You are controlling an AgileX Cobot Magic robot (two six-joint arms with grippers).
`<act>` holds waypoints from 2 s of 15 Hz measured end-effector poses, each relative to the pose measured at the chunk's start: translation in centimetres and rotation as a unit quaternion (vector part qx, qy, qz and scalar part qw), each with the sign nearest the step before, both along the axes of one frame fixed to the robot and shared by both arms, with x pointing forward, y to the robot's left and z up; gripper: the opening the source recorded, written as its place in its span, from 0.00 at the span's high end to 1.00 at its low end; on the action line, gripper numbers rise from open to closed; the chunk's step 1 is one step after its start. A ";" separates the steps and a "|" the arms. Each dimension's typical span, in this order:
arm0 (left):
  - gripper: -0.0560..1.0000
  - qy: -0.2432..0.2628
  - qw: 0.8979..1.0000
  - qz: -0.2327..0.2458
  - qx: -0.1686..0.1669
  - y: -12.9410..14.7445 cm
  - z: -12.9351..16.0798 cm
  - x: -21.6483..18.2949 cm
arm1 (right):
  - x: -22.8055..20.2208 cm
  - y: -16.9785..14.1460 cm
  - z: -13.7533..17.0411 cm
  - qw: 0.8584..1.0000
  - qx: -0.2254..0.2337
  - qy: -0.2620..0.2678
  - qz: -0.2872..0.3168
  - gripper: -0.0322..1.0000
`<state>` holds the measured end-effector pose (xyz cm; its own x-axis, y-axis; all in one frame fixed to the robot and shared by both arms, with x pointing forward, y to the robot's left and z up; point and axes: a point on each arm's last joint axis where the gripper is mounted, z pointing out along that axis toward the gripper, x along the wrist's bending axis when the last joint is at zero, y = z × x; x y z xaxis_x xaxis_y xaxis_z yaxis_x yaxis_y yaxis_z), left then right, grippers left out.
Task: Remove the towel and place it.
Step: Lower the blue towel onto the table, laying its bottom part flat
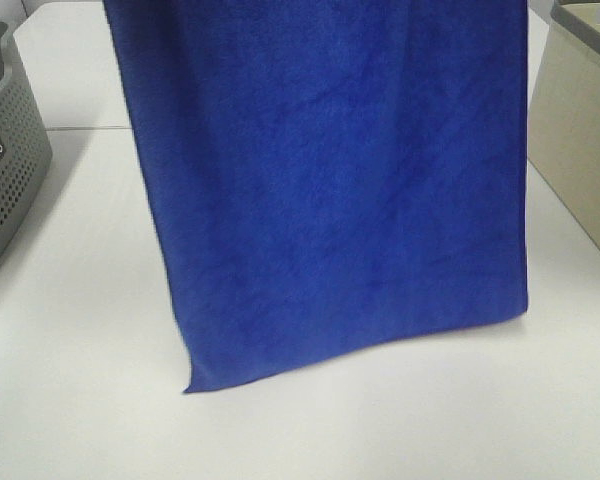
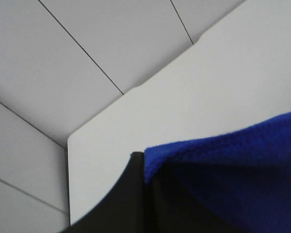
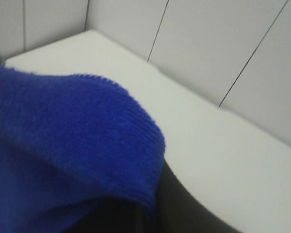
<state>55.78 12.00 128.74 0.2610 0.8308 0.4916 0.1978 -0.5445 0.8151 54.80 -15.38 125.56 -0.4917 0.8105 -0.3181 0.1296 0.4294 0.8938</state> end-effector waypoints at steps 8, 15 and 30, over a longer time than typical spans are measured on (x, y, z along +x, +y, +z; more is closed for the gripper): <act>0.95 -0.263 0.957 -0.115 -0.042 -2.3 -3.5 12.6 | 10.7 1.7 1.0 0.972 0.073 -0.220 -0.031 0.95; 0.95 -0.023 0.989 -0.063 0.135 -3.7 -7.4 11.0 | 12.3 0.0 -5.0 0.998 0.006 0.031 -0.055 0.95; 0.95 0.229 0.955 -0.126 0.139 -1.9 -9.1 4.4 | 7.8 -1.4 -8.1 0.940 -0.097 0.320 -0.061 0.95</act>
<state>60.18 10.13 119.64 0.6766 0.5669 0.4700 0.3332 -0.8049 0.4911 62.60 -16.77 117.47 -0.5395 0.8310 -0.1358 0.6735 0.5227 0.5227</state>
